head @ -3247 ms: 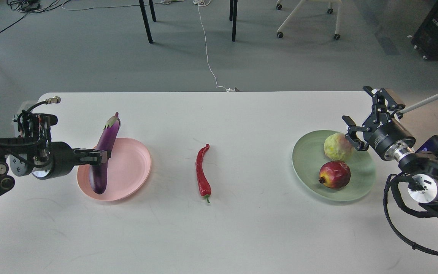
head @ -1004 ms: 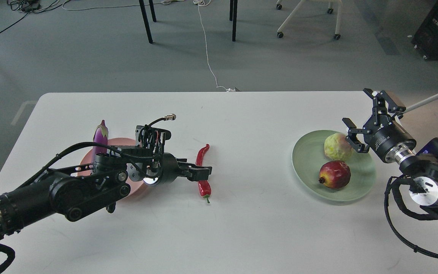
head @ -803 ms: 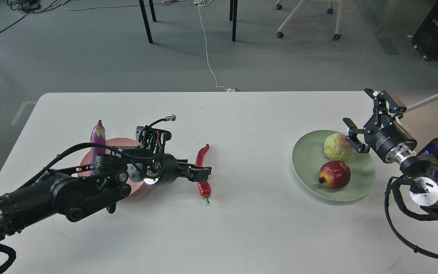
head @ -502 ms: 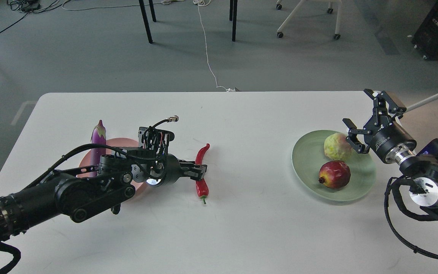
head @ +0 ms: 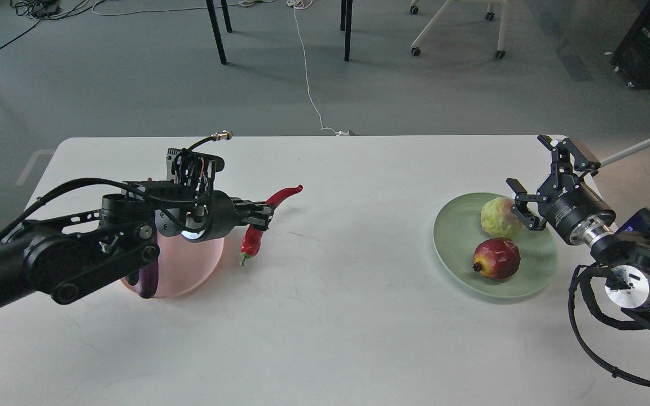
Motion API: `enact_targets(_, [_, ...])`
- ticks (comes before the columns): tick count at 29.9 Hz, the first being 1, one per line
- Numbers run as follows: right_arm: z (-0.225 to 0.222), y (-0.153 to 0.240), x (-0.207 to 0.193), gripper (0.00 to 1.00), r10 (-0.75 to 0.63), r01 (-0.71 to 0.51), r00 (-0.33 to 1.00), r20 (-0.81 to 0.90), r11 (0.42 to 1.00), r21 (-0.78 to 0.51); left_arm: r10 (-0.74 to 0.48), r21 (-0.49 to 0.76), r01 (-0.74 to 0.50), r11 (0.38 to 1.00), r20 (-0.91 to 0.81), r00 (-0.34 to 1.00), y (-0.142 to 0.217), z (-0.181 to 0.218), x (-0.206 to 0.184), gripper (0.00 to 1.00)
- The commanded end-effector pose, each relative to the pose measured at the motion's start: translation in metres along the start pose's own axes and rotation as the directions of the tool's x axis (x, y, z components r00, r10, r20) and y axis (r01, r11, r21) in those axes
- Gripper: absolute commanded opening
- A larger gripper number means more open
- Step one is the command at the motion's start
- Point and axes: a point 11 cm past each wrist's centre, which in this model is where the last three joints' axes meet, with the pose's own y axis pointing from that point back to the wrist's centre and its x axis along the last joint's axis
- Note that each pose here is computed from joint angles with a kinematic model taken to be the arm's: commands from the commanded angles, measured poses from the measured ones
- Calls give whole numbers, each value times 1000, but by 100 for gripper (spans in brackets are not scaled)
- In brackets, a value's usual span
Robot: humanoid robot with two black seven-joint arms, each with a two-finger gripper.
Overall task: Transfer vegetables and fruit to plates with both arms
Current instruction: 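Carry the red chili onto the pink plate and release it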
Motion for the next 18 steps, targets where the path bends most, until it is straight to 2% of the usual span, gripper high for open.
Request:
enact_targets(1, [1,0,-1,97,-4,4,1000,-1,1000,-2,-1,81,2,997,-6,1000,31,-40,-3,10])
enact_targets(5, [1,-1,-2,97,-7,7,1000,-3,1000,-2,-33,117,37,992,-38,999,46,-65,-25,13])
enact_targets(9, [1,0,-2,98,-8,8,1000,-7,1000,-3,-49,144,55,988,-50,998,53,-78,-33,34])
enact_targets(10, [1,0,-2,97,-8,8,1000,-7,1000,-2,-50,149,58,987,-53,997,54,-80,-35,42])
enact_targets(11, [1,0,-1,97,-7,7,1000,-8,1000,-2,-53,150,60,987,-55,997,55,-80,-37,56])
enact_targets(13, [0,0,-1,97,-6,6,1000,-9,1000,0,-44,150,52,987,-58,997,56,-81,-35,96])
enact_targets(14, [0,0,-1,97,-6,6,1000,-9,1000,0,-40,148,48,988,-59,997,56,-81,-34,100])
enact_targets(18, [-5,-2,-1,98,-8,8,1000,-15,1000,7,14,85,-4,996,-129,992,58,-73,-19,100])
